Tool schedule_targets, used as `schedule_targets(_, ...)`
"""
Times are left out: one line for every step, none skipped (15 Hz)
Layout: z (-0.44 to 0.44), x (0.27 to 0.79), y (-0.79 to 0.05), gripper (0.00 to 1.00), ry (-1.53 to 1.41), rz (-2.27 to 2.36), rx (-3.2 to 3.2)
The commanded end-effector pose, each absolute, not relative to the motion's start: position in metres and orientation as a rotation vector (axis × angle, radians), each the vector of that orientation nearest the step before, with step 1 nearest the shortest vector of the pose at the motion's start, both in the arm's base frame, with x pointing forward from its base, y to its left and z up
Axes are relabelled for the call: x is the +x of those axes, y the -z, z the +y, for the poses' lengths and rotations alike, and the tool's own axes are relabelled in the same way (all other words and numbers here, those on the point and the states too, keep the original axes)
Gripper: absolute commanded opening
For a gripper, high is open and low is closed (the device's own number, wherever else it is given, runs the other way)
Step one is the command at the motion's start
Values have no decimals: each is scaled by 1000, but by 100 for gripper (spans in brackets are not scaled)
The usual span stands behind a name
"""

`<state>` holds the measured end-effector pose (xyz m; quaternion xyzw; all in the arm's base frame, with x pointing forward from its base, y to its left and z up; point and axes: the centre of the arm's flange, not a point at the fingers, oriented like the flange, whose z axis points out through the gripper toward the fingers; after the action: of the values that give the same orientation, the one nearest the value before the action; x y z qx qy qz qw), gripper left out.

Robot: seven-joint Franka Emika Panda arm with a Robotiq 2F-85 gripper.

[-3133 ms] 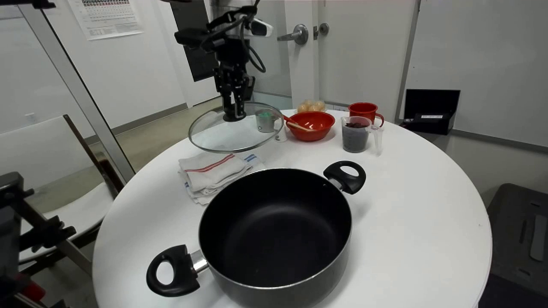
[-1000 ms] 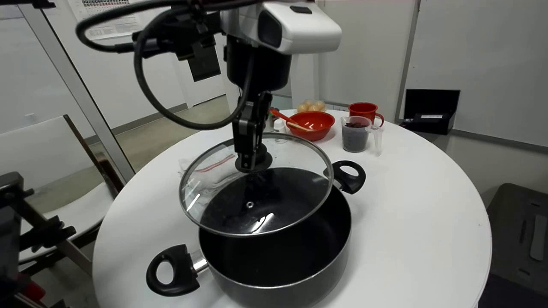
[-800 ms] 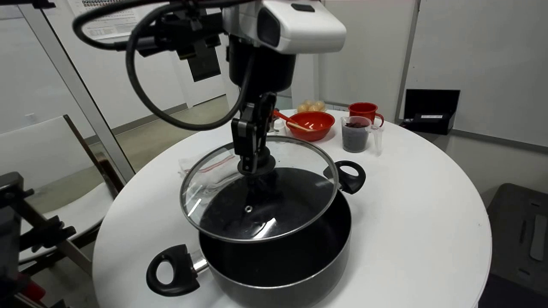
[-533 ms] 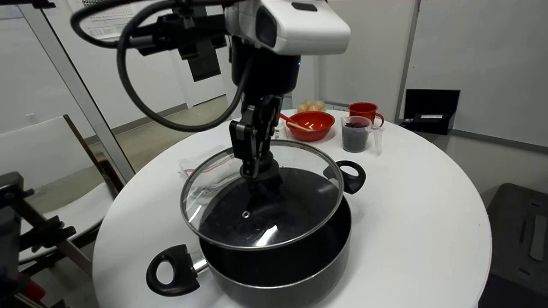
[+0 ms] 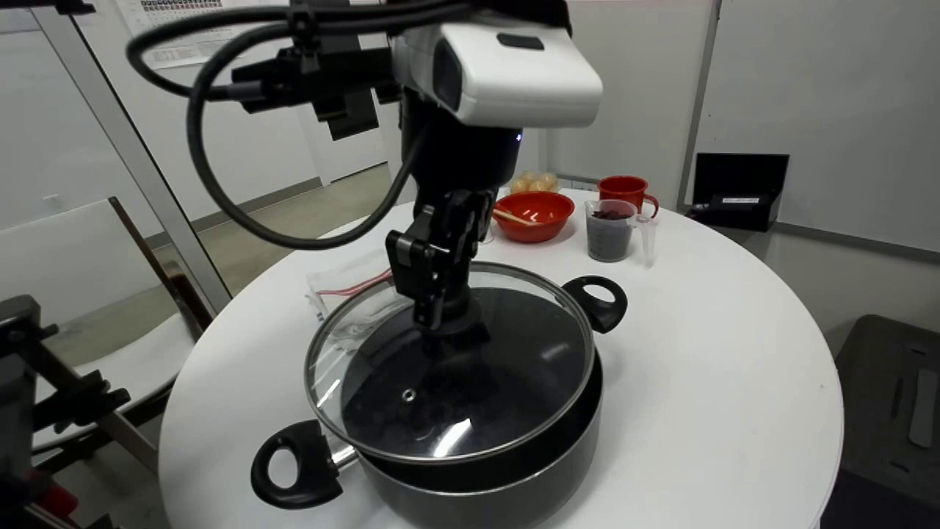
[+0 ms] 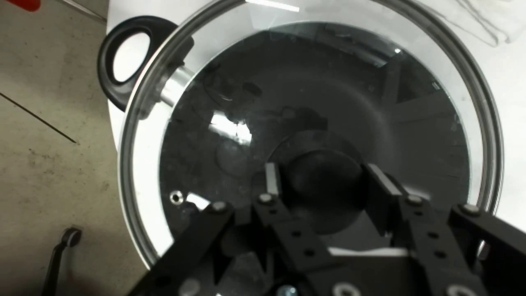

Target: Put the glass lid on the black pot.

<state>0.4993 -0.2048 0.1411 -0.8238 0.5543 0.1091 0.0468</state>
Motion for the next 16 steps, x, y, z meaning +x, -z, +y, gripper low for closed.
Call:
schedule_targets(-209, 504, -141, 25, -321, 1769, -2467)
schedule_targets(-210, 504, -139, 25, -321, 1785, -2461)
schedule_targets(-210, 504, -137, 25, -322, 1796, -2456)
schedule_targets(-211, 504, -136, 25, -322, 1808, -2450)
schedule_targets(-211, 504, -135, 25, -321, 1820, -2445)
schedule_targets(-211, 504, -134, 25, -315, 1833, -2438)
schedule_targets(-211, 505, -133, 25, -311, 1840, -2435)
schedule_targets(-210, 506, -131, 25, -305, 1847, -2431)
schedule_targets(-210, 506, -130, 25, -298, 1853, -2429)
schedule_targets(-209, 507, -129, 25, -293, 1858, -2427)
schedule_targets(-208, 508, -128, 25, -288, 1863, -2426)
schedule_targets(-207, 509, -127, 25, -284, 1865, -2426)
schedule_targets(-206, 510, -125, 25, -280, 1864, -2427)
schedule_targets(-204, 511, -124, 25, -280, 1861, -2430)
schedule_targets(-203, 512, -123, 25, -278, 1858, -2433)
schedule_targets(-202, 513, -122, 25, -276, 1855, -2436)
